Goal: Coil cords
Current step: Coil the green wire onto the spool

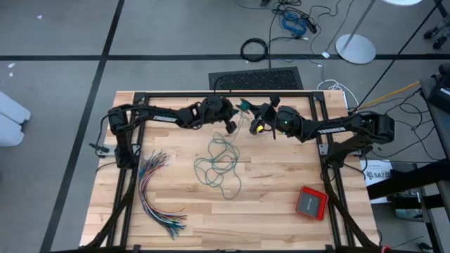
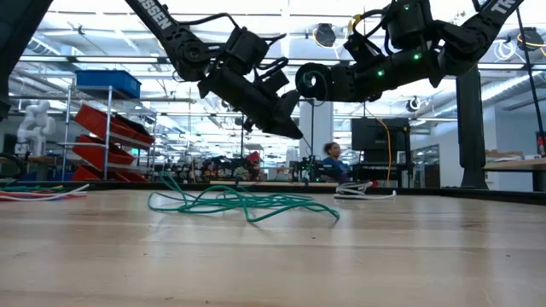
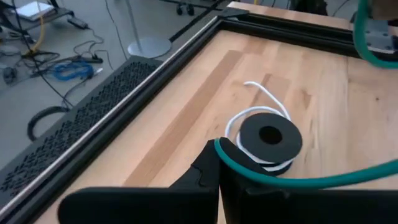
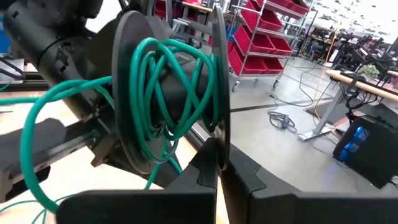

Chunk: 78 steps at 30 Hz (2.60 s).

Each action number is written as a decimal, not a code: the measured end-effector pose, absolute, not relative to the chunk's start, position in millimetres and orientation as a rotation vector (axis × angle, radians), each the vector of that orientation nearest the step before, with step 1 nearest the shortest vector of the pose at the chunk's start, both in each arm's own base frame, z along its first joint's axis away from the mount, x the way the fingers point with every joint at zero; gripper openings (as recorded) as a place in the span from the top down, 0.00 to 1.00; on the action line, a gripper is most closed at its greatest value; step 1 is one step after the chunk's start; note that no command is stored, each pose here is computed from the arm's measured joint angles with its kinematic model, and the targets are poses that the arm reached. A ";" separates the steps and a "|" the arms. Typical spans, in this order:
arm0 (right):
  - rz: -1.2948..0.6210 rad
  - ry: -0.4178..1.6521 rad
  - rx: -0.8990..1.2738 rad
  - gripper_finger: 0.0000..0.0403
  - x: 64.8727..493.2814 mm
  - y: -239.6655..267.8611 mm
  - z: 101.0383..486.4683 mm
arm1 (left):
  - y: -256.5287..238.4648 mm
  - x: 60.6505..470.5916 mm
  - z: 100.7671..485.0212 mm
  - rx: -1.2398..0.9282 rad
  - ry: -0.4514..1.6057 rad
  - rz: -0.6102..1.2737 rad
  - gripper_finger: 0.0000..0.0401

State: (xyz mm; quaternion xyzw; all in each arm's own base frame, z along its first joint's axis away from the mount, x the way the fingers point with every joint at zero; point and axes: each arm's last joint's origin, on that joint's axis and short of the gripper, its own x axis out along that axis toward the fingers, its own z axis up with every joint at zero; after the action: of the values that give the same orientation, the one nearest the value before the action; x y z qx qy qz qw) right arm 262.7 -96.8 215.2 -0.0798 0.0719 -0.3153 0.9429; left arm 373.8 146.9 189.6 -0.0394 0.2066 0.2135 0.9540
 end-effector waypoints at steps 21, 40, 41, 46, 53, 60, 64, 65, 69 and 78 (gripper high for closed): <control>-0.641 0.151 -0.155 1.00 262.7 -96.6 214.5 | 113.3 368.9 242.8 0.133 0.314 0.443 1.00; -0.599 0.142 -0.136 1.00 263.3 -95.9 214.4 | 96.7 360.8 262.3 0.219 0.330 0.495 1.00; -0.597 0.142 -0.136 1.00 263.4 -95.8 214.4 | 96.0 361.0 262.3 0.219 0.330 0.493 1.00; -0.593 0.143 -0.136 1.00 263.4 -95.6 214.3 | 95.9 360.9 262.3 0.227 0.332 0.502 1.00; -0.593 0.163 -0.136 1.00 263.2 -95.8 212.5 | 97.0 360.3 262.5 0.251 0.341 0.537 1.00; -0.601 0.197 -0.135 1.00 261.9 -97.8 209.4 | 97.6 361.5 266.9 0.258 0.326 0.549 1.00; -0.605 0.195 -0.128 1.00 261.6 -98.6 209.4 | 96.2 363.9 273.9 0.257 0.296 0.548 1.00; -0.608 0.193 -0.119 1.00 261.4 -99.3 209.4 | 95.2 364.3 274.7 0.257 0.290 0.547 1.00; -0.621 0.183 -0.087 1.00 260.5 -101.6 209.4 | 91.5 365.8 277.9 0.257 0.256 0.552 1.00; -0.620 0.169 -0.076 1.00 262.4 -102.0 208.3 | 80.7 368.6 280.4 0.258 0.230 0.553 1.00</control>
State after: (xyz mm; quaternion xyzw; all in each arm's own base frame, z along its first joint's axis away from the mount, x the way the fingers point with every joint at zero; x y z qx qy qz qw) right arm 262.4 -102.0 208.3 -0.0374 0.0829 -0.3048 0.9481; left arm 368.6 80.7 280.4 0.1268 0.1129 0.2718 0.9473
